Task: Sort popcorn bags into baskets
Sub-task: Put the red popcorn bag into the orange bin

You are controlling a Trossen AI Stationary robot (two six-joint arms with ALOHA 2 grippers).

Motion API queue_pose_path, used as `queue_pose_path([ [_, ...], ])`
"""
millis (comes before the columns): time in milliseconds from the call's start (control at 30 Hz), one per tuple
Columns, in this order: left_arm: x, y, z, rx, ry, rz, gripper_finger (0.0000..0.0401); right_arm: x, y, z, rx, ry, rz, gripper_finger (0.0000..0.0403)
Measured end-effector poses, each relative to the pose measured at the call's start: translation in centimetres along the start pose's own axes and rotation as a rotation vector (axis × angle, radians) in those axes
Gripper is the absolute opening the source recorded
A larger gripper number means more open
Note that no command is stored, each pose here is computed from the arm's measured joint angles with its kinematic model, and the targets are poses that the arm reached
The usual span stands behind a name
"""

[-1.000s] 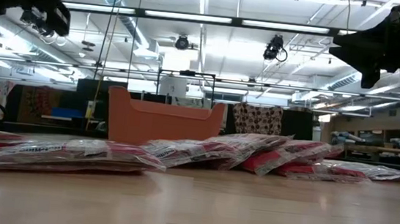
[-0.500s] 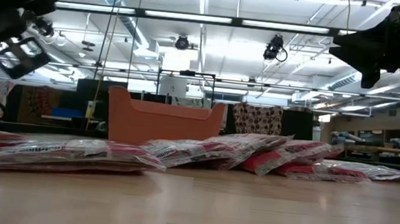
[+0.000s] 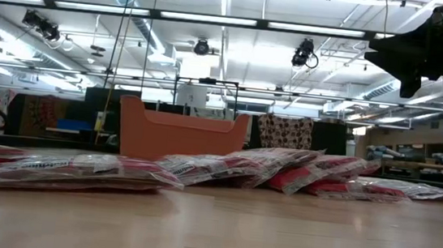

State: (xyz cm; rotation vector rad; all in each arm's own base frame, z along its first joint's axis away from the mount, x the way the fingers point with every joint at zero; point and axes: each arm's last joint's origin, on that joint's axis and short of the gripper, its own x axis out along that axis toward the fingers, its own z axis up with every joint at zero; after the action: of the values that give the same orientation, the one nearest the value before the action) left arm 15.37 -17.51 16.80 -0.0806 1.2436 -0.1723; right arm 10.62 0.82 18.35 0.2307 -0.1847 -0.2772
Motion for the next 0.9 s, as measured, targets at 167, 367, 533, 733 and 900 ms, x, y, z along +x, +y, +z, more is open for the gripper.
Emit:
queue_pose_path([
  [167,1.2,-1.1,0.6,-0.039,0.108,0.094,0.0053,0.0,0.0,0.0,0.0,0.0,0.0,0.0132],
  [367,1.7,-2.1,1.7,-0.039,0.184,0.178,0.0133,0.0,0.0,0.0,0.0,0.0,0.0,0.0132],
  [533,2.3,-2.4,1.6,-0.019,0.245,0.239,0.0202,0.0,0.0,0.0,0.0,0.0,0.0,0.0132],
  [733,3.7,-3.1,0.3,0.034,0.292,0.296,0.02,0.0,0.0,0.0,0.0,0.0,0.0,0.0132],
  [900,3.9,-3.0,-0.8,0.093,0.317,0.413,0.0161,0.0,0.0,0.0,0.0,0.0,0.0,0.0132],
])
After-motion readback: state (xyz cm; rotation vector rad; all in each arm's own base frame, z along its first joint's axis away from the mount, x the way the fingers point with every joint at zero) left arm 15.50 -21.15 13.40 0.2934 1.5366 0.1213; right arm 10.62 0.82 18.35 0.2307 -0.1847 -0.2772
